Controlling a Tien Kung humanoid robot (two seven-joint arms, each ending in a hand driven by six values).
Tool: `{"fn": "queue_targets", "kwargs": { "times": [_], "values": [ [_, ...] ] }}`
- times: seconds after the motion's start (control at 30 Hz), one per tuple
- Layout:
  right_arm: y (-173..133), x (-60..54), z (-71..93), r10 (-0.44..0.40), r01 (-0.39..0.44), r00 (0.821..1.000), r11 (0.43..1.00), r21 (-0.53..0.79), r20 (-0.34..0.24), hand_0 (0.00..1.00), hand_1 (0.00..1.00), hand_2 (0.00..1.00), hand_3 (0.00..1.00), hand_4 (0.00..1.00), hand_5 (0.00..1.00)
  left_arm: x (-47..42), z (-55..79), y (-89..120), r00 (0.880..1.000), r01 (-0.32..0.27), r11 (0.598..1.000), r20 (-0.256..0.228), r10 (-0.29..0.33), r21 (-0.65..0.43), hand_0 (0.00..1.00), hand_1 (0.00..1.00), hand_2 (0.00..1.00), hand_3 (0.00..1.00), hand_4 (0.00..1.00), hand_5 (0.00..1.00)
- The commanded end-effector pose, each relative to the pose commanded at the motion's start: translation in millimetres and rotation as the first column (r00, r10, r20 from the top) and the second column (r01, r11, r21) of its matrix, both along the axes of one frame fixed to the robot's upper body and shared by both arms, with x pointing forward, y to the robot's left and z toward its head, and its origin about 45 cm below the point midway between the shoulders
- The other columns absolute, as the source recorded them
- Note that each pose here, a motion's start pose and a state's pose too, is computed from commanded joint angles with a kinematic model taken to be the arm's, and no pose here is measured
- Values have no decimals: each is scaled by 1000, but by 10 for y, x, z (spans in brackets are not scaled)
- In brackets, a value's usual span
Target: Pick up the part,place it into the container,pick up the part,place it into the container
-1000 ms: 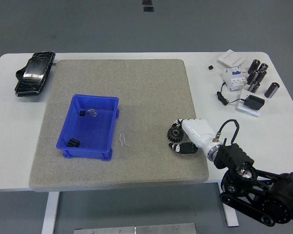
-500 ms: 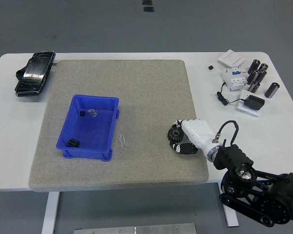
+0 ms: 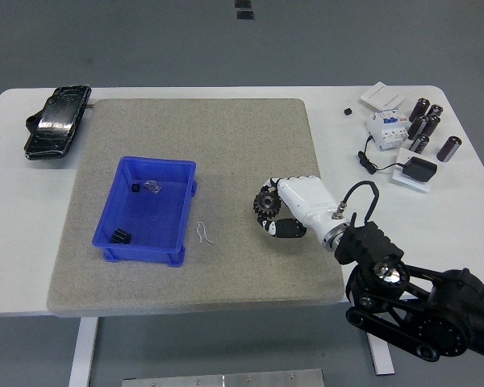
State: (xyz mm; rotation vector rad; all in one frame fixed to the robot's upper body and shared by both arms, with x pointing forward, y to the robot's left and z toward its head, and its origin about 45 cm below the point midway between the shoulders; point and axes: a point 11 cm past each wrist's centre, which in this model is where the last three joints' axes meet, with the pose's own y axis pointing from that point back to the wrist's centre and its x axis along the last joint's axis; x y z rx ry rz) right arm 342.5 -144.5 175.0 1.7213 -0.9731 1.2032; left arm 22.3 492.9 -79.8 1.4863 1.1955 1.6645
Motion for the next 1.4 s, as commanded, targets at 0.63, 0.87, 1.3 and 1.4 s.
{"fn": "queue_targets", "kwargs": {
  "times": [0.63, 0.87, 1.3, 1.4],
  "values": [
    [1342, -52, 291, 304, -305, 946, 952, -14, 110, 442, 558, 508, 591, 610, 2, 50, 23, 29, 1000, 13, 1000, -6, -13, 5, 678, 635, 606, 587, 644, 295],
    [1423, -63, 224, 319, -318, 944, 948, -27, 80, 696, 819, 840, 796, 655, 400, 64, 26, 34, 1000, 16, 1000, -4, -16, 5, 678, 635, 606, 587, 645, 296],
    [1431, -88, 110, 305, -305, 952, 952, -22, -9, 932, 966, 967, 993, 857, 543, 73, 40, 51, 1000, 13, 1000, -11, -13, 8, 678, 635, 606, 586, 646, 295],
    [1432, -74, 157, 293, -292, 956, 956, 31, -12, 932, 966, 967, 993, 857, 543, 77, 38, 47, 1000, 13, 1000, -11, -13, 7, 678, 635, 606, 586, 646, 295]
  ]
}}
